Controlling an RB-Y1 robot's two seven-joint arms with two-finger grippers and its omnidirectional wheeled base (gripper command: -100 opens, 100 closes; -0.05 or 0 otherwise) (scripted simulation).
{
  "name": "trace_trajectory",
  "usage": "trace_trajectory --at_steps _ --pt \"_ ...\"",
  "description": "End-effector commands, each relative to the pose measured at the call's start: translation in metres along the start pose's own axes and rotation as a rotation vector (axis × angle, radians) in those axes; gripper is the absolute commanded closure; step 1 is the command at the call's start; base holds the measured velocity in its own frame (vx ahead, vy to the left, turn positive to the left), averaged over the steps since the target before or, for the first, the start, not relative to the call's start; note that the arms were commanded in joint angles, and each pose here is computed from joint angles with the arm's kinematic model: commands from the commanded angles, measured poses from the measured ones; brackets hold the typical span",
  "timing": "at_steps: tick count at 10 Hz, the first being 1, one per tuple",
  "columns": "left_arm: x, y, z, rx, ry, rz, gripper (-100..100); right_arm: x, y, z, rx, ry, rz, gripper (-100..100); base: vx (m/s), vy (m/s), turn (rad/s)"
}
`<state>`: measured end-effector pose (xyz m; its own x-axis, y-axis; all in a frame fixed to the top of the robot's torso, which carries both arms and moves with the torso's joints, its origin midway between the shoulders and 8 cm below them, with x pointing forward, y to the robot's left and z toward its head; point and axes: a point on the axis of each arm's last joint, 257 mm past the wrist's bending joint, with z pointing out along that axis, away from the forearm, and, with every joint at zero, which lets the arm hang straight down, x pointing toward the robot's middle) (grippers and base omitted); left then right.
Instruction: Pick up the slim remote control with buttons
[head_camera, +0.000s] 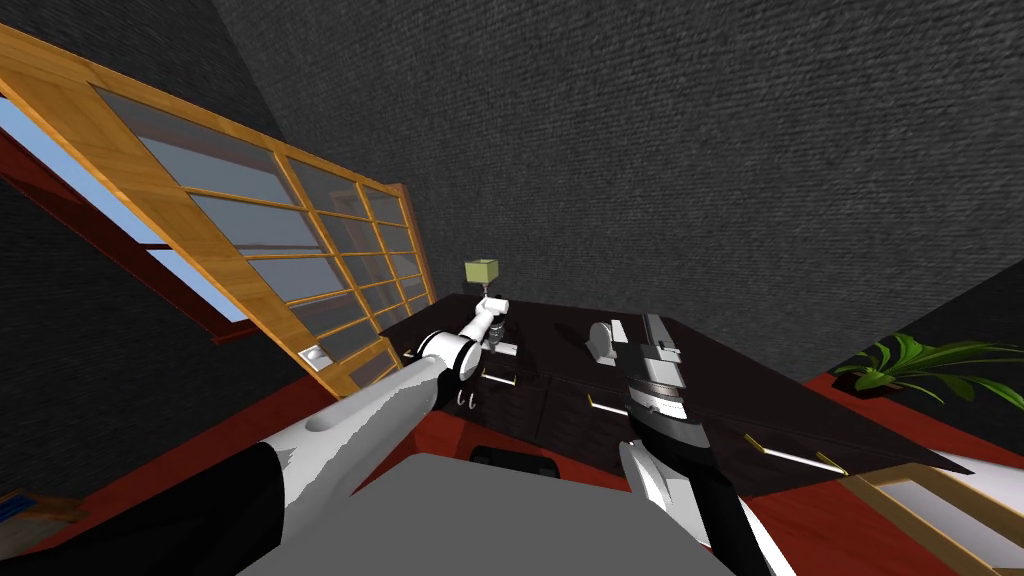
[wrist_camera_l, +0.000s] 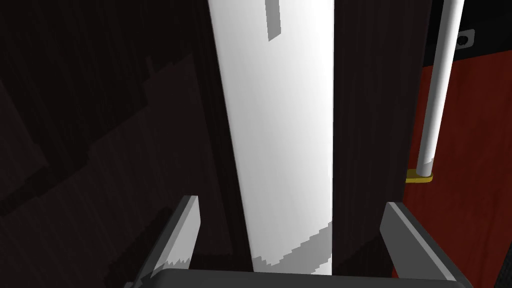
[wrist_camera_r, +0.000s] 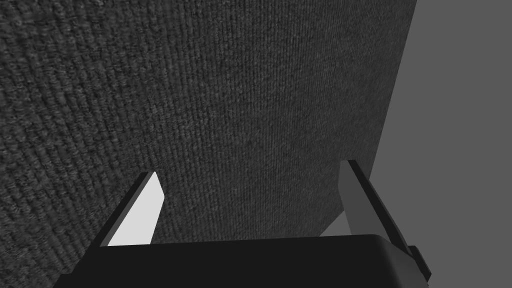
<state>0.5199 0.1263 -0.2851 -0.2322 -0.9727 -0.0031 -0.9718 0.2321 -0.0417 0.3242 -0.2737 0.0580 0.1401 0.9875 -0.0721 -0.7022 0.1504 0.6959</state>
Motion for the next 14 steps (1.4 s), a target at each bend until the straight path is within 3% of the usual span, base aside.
trace_trajectory --at_steps 1,3,4,5,7,9,10,11,12,13,14 --pt "0.012 0.007 0.002 -0.022 0.011 0.019 -100 0.000 0.000 0.000 0.000 0.000 0.000 0 0.049 -0.021 -0.001" --pt "0.010 0.005 0.002 -0.019 0.010 0.017 -100 0.000 0.000 0.000 0.000 0.000 0.000 0 0.017 -0.003 0.000" --pt "0.011 0.005 0.002 -0.020 0.010 0.017 0 0.000 0.000 0.000 0.000 0.000 0.000 0 0.000 0.000 0.000" --pt "-0.012 0.008 0.008 -0.021 0.012 0.008 -100 0.000 0.000 0.000 0.000 0.000 0.000 0 -0.014 -0.068 -0.059" --pt "-0.034 0.012 0.013 -0.021 0.012 0.000 -100 0.000 0.000 0.000 0.000 0.000 0.000 0 -0.015 -0.107 -0.049" --pt "-0.034 0.012 0.013 -0.021 0.012 0.000 -100 0.000 0.000 0.000 0.000 0.000 0.000 0 -0.005 -0.049 -0.006" --pt "-0.056 0.016 0.018 -0.021 0.012 -0.009 -100 0.000 0.000 0.000 0.000 0.000 0.000 0 -0.004 -0.066 -0.066" --pt "-0.067 0.019 0.020 -0.021 0.012 -0.013 -100 0.000 0.000 0.000 0.000 0.000 0.000 0 -0.019 -0.110 -0.060" --pt "-0.067 0.019 0.020 -0.021 0.012 -0.013 -100 0.000 0.000 0.000 0.000 0.000 0.000 0 -0.014 -0.080 -0.007" --pt "-0.089 0.024 0.024 -0.020 0.010 -0.022 -100 0.000 0.000 0.000 0.000 0.000 0.000 0 -0.006 -0.098 -0.060" --pt "-0.089 0.024 0.024 -0.020 0.010 -0.022 -100 0.000 0.000 0.000 0.000 0.000 0.000 0 -0.010 -0.078 -0.028"
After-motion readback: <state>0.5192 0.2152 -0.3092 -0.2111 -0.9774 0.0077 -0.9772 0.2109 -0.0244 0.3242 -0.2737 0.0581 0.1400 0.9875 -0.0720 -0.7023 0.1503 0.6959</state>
